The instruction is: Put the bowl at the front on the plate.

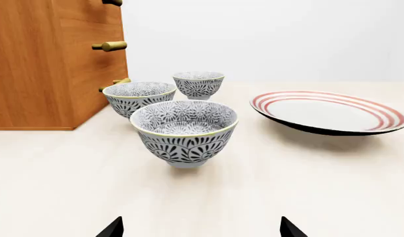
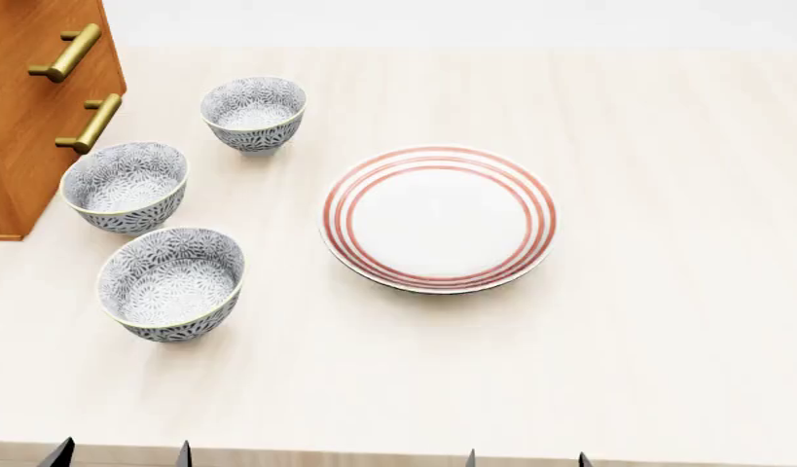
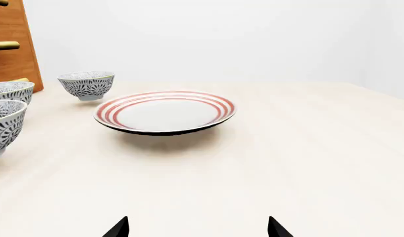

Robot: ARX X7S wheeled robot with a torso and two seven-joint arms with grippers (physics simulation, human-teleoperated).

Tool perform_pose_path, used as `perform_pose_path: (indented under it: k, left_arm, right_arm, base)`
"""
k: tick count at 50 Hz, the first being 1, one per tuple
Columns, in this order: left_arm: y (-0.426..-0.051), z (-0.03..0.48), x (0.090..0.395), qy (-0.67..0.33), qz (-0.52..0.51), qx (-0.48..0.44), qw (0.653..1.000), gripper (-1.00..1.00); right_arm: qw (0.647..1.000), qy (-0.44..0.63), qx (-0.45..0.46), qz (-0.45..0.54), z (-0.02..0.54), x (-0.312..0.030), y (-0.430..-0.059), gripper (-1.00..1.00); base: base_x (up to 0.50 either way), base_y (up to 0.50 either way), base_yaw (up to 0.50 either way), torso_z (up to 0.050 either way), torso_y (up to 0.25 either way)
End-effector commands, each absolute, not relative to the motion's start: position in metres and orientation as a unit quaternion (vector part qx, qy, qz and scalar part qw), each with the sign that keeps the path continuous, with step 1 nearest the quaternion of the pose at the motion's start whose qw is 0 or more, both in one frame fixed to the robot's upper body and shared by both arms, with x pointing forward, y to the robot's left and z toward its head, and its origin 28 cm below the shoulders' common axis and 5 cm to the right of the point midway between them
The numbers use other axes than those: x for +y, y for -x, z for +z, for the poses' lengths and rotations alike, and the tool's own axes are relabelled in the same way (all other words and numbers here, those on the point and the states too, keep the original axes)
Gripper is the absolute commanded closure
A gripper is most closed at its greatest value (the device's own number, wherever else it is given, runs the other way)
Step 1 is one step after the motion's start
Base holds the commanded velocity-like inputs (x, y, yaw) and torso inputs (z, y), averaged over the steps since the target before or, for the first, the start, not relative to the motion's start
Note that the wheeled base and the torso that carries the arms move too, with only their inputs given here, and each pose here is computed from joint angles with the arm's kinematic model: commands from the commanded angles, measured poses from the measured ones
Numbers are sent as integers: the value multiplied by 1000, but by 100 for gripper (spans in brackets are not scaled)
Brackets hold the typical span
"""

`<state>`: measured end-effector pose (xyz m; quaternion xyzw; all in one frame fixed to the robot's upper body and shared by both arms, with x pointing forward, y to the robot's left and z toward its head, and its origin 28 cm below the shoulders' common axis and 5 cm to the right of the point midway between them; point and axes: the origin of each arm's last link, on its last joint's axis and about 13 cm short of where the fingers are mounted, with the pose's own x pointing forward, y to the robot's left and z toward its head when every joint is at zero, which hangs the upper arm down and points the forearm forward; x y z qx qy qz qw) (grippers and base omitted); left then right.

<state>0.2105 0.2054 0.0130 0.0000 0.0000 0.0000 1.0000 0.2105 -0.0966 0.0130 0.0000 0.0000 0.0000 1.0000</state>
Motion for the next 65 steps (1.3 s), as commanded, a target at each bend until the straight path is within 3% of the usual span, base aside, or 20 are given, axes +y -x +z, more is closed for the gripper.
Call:
perform_pose_path:
  k: [1,15,30,44,65]
  left_arm:
    - [-210,13,205,0,0,0,1000,-100]
    - [-211,15,205,-4,9,33,999,-100]
    - [-224,115,211,-22,6,7,1000,-100]
    - [-233,189,216,-41,-4,-40,998,-100]
    - [-233,180,214,-21,-3,-37,999,-100]
  right_arm:
    - [1000,0,0,6,13,-96,-211,-100]
    - [999,2,27,-33,17,-96,-215,-100]
    - [999,24,-16,-20,128,-100,-227,-100]
    - [998,29,-59,-16,175,-99,-243,-100]
    - [997,37,-61,-18,172,-101,-243,-100]
  base:
    - [0,0,0,0,0]
    - [0,0,0,0,0]
    - [0,0,0,0,0]
    - [52,0,0,0,0]
    - [500,0,0,0,0]
